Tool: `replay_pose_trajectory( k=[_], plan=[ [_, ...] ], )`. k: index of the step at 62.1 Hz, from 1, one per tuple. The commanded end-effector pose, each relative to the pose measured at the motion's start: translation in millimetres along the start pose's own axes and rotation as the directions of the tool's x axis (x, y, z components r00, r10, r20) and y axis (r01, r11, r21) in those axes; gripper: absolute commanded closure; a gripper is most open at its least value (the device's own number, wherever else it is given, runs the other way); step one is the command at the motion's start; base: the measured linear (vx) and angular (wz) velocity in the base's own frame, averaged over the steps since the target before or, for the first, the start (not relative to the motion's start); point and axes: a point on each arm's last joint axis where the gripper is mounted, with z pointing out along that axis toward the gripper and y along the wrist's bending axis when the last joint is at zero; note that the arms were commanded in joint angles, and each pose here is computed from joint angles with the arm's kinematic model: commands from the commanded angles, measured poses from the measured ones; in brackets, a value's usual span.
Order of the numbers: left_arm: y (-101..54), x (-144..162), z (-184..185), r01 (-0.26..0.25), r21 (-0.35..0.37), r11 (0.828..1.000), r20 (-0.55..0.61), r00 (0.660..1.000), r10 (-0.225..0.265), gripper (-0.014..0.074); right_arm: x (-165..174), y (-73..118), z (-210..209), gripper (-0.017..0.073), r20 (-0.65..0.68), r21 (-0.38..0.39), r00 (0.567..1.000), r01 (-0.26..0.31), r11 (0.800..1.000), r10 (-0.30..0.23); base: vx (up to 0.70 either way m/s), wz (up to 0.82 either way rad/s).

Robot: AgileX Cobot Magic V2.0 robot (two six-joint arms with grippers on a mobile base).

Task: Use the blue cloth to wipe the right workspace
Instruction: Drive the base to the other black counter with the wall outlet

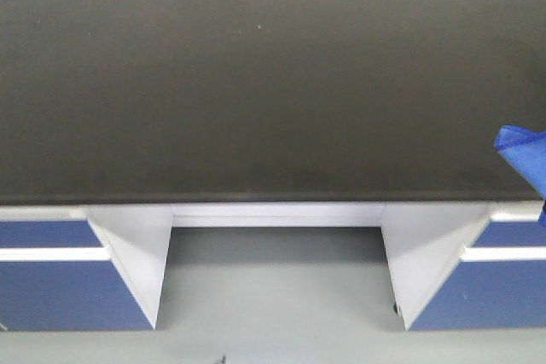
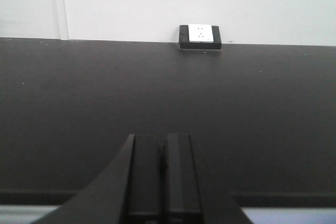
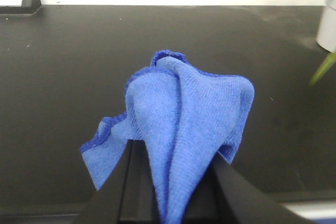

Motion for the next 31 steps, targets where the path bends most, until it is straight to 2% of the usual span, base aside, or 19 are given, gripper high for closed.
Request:
replay_pose_trajectory(
  k=[1,31],
  plan=[
    [-0.7,2.4,0.5,0.007,0.009,1.000,0.064,0.998,-0.008,0.0599,-16.9,1.7,-2.6,0.0567,0.104,-0.020,0.994,0.011,1.000,-0.009,0.34,0.07],
    [-0.7,2.4,0.5,0.007,0.009,1.000,0.064,0.998,-0.008,0.0599,-16.9,1.7,-2.6,0.0567,0.104,-0.020,0.994,0.011,1.000,-0.009,0.28,0.04]
  ],
)
